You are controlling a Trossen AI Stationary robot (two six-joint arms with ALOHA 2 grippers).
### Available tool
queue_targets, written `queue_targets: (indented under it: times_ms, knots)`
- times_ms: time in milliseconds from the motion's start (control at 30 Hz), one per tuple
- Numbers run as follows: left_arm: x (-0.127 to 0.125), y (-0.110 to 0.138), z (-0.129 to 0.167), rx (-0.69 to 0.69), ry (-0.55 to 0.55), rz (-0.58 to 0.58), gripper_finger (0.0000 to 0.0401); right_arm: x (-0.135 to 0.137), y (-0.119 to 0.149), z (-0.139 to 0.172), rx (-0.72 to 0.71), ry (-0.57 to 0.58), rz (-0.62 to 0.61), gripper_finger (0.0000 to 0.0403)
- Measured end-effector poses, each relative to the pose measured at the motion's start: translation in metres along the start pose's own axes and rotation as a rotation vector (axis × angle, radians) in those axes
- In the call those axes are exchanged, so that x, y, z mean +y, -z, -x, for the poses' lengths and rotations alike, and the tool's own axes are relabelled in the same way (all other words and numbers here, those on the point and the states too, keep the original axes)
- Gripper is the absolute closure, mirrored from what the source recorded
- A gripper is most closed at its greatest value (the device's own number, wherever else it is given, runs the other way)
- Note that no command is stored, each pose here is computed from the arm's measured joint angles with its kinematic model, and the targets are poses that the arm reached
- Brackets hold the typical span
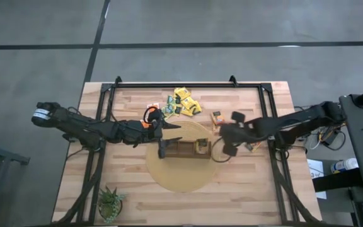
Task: Pick & Place Tea
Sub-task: Put the orange and green tea bag into the wooden organizer
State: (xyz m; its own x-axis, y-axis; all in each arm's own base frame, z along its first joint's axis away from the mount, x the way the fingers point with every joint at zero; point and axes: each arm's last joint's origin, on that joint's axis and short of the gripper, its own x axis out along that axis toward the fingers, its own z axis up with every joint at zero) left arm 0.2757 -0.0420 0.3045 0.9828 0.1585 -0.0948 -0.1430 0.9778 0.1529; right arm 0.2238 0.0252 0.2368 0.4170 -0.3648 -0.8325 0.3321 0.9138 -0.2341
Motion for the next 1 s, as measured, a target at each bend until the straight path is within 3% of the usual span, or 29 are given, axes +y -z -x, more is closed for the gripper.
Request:
queue_targets:
  times_ms: [233, 400, 800, 1000]
  knots:
    - [0.0, 0.0, 0.0, -0.001, 0.0, 0.0, 0.0206, -0.02, 0.037, 0.012, -0.037, -0.028, -0.226, 0.032]
    - [0.0, 0.0, 0.0, -0.001, 0.0, 0.0, 0.0206, -0.027, 0.057, 0.013, 0.035, -0.054, -0.374, 0.0307]
    - [0.0, 0.0, 0.0, -0.002, 0.007, 0.011, 0.0206, -0.028, 0.087, 0.0, 0.31, 0.037, -0.473, 0.0235]
    - [-0.001, 0.0, 0.0, -0.003, 0.014, 0.015, 0.0206, -0.029, 0.092, -0.003, 0.344, 0.059, -0.507, 0.0192]
